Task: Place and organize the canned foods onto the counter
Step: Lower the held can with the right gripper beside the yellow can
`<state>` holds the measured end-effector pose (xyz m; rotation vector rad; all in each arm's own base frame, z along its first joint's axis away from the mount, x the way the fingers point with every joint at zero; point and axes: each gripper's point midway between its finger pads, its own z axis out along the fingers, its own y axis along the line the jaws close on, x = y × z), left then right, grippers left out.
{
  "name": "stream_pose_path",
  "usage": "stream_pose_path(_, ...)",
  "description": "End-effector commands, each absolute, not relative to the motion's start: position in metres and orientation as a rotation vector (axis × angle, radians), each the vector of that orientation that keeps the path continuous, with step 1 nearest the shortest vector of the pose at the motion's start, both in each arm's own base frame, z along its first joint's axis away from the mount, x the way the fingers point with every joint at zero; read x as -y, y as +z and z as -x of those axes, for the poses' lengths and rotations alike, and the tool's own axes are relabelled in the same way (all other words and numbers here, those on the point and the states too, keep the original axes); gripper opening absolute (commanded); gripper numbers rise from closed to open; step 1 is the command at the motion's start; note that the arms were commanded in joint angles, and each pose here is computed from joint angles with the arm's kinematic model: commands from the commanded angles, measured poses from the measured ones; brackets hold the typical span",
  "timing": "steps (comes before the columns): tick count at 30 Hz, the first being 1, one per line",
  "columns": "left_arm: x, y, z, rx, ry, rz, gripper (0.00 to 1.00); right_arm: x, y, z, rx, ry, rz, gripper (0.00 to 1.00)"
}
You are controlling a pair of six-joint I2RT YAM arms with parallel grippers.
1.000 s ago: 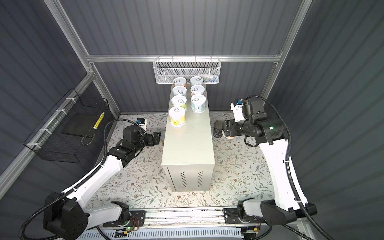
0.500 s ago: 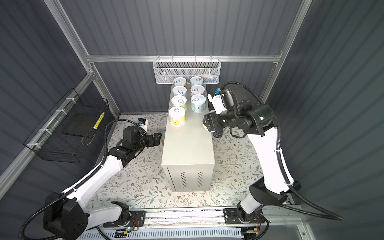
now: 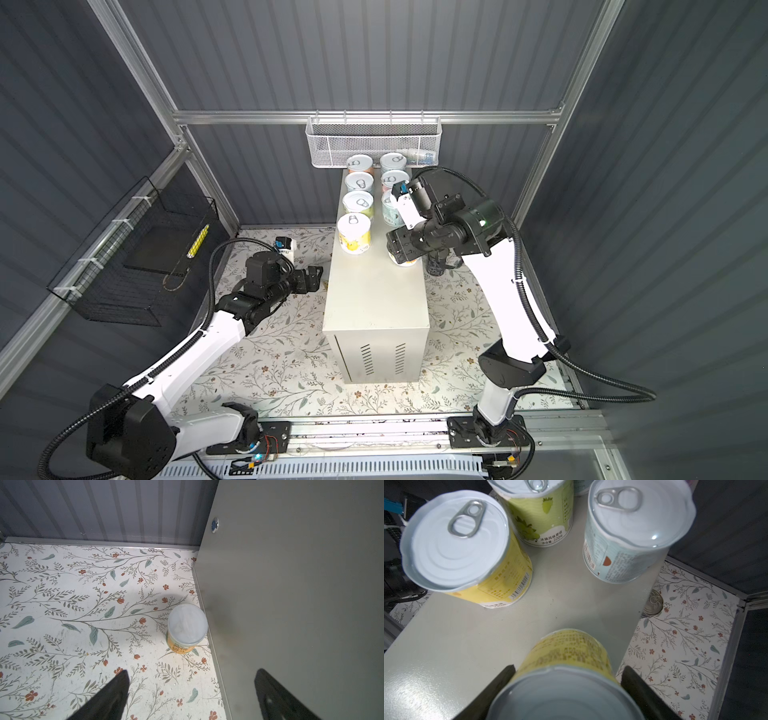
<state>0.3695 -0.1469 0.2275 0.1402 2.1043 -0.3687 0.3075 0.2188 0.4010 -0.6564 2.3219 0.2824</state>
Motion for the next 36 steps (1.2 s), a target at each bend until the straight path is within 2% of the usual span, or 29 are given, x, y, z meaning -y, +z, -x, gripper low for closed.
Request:
stream_pose_path(1, 0.147, 0.233, -0.369, -2.100, -0.364, -0.158, 0.95, -0.222, 0.413, -0.312, -2.270, 0.277, 0.639, 0.47)
stream_pose_path(5, 0.145, 0.234, -0.368, -2.099, -0.358, -0.154, 0.96, -0.225, 0.410, -0.317, -2.270, 0.273, 0.637, 0.65)
stream_pose_path(13, 0.144, 0.231, -0.367, -2.107, -0.351, -0.149, 0.96, -0.230, 0.408, -0.326, -2.249, 0.271, 0.628, 0.78)
stream_pose_path(20, 0.145, 0.231, -0.367, -2.111, -0.355, -0.151, 0.96, -0.230, 0.413, -0.330, -2.227, 0.263, 0.612, 0.83)
stream_pose_path(27, 0.144, 0.235, -0.367, -2.103, -0.354, -0.148, 0.96, -0.229, 0.429, -0.331, -2.167, 0.278, 0.583, 0.83)
stream_pose_path(36, 0.142, 0.241, -0.366, -2.094, -0.351, -0.139, 0.96, -0.216, 0.468, -0.310, -2.025, 0.358, 0.517, 0.82)
